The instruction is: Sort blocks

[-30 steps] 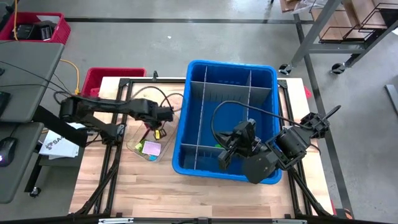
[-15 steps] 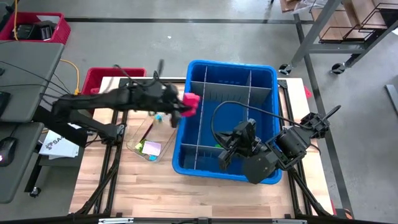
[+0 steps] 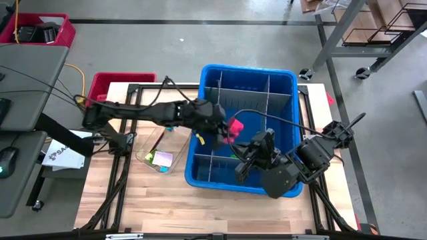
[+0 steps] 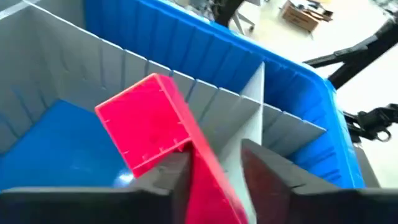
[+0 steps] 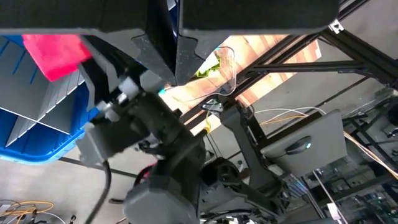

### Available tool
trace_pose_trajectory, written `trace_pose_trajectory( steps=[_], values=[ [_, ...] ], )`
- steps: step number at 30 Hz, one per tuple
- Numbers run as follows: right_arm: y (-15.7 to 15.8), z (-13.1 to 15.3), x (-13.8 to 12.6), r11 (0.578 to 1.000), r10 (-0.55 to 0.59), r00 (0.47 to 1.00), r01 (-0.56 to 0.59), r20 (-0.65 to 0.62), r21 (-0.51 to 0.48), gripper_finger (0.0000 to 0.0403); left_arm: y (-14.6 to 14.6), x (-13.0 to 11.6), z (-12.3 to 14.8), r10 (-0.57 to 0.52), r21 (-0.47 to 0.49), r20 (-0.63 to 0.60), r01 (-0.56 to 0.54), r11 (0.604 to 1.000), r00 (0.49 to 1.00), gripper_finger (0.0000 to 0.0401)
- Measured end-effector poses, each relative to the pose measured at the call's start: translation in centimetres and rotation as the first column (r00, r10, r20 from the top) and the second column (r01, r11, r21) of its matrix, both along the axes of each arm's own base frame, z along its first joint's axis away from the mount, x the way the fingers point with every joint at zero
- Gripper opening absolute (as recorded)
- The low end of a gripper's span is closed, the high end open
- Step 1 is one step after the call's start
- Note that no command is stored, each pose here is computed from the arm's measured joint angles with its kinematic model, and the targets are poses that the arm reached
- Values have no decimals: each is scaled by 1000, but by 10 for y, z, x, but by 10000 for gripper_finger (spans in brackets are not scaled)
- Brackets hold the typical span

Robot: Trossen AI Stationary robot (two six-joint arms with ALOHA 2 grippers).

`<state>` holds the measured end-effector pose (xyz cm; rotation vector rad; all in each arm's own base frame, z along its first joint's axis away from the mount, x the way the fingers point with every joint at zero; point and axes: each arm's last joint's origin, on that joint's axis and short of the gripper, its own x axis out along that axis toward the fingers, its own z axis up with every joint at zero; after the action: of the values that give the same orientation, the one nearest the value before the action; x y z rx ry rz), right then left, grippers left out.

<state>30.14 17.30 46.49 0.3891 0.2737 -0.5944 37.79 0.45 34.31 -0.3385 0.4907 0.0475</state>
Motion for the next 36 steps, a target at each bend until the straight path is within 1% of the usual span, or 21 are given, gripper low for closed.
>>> trace_pose_trajectory(
  steps=[3,6,8,10,13,15,17,19,21,24,25,27,29,32,34,36],
  values=[
    [0,0,0,1000,0,1000,0,-1,-1,0,-1,2,-2,-21,-17,-14,21,1000,1000,182],
    [0,0,0,1000,1,1000,-1,-2,-2,0,-1,0,0,-17,-29,-14,16,999,1000,230],
    [0,0,0,1000,4,1000,-4,-6,-9,0,1,-2,1,-14,-30,-27,13,999,1000,254],
    [0,0,0,1000,9,1000,-10,-14,-22,0,2,-6,-1,-17,-42,-67,14,999,998,272],
    [0,0,0,1000,10,1000,-10,-16,-25,0,5,-14,-11,-31,-67,-196,19,998,980,281],
    [0,0,0,1000,10,1000,-10,-17,-25,0,7,-21,-19,-38,-94,-301,10,996,953,282],
    [0,0,0,999,12,1000,-13,-21,-30,0,8,-25,-23,-34,-104,-360,-4,995,932,282],
    [0,0,0,999,16,1000,-17,-27,-40,0,8,-24,-22,-27,-120,-348,-16,993,937,282],
    [0,0,0,999,16,1000,-17,-27,-40,0,8,-21,-15,-26,-132,-282,-12,991,959,282],
    [0,0,0,999,17,1000,-18,-25,-38,0,7,-30,4,-34,-120,-193,10,993,981,282],
    [0,0,0,999,17,1000,-18,-25,-38,0,7,-36,11,-31,-106,-174,13,994,984,282],
    [0,0,0,999,19,999,-20,-26,-36,0,7,-54,23,-7,-59,-187,-4,998,982,282],
    [0,0,0,999,27,999,-28,-30,-31,0,7,-77,32,34,10,-238,-32,999,971,282],
    [0,-1,0,999,28,999,-29,-38,-34,0,4,-114,38,115,102,-341,-85,991,933,282],
    [0,-1,-1,999,28,999,-29,-46,-40,0,-1,-136,33,155,97,-380,-127,987,912,282],
    [-1,-2,-1,999,27,998,-30,-53,-44,0,-8,-153,19,165,78,-427,-145,986,889,282]
  ],
)
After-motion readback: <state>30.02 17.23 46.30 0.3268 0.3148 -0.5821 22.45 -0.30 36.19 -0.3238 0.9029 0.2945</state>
